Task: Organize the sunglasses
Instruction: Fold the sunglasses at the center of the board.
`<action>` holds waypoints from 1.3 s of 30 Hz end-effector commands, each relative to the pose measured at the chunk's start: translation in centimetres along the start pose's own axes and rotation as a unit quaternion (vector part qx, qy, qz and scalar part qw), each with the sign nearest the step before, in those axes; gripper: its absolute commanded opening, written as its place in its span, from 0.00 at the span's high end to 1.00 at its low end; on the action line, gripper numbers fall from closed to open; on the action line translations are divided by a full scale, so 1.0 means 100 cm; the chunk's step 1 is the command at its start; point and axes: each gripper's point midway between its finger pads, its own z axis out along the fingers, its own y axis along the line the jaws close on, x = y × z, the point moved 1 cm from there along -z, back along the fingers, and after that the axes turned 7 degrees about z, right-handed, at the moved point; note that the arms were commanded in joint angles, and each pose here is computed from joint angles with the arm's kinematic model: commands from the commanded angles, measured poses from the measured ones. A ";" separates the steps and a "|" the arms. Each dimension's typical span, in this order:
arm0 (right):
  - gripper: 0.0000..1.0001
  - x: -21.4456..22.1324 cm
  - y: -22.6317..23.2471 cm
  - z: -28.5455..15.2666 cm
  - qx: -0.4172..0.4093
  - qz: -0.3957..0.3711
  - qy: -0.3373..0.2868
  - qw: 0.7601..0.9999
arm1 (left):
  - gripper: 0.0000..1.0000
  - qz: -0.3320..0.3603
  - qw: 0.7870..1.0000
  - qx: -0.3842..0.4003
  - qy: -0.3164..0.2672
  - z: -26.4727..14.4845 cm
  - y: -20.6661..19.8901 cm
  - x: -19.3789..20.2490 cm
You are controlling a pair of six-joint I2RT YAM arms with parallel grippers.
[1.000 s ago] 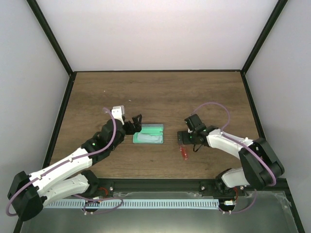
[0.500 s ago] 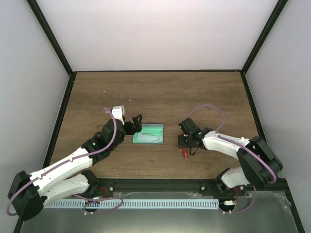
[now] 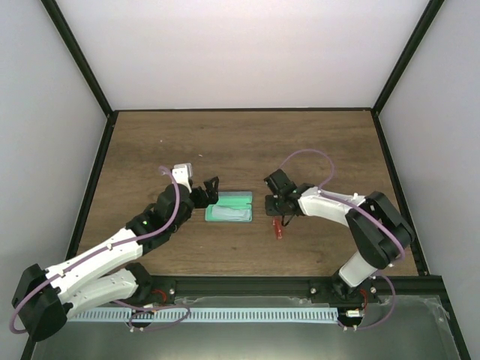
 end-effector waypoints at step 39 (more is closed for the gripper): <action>0.87 -0.086 -0.098 -0.012 0.063 0.165 -0.128 0.976 | 0.58 0.079 0.966 0.124 0.214 0.014 -0.127 0.217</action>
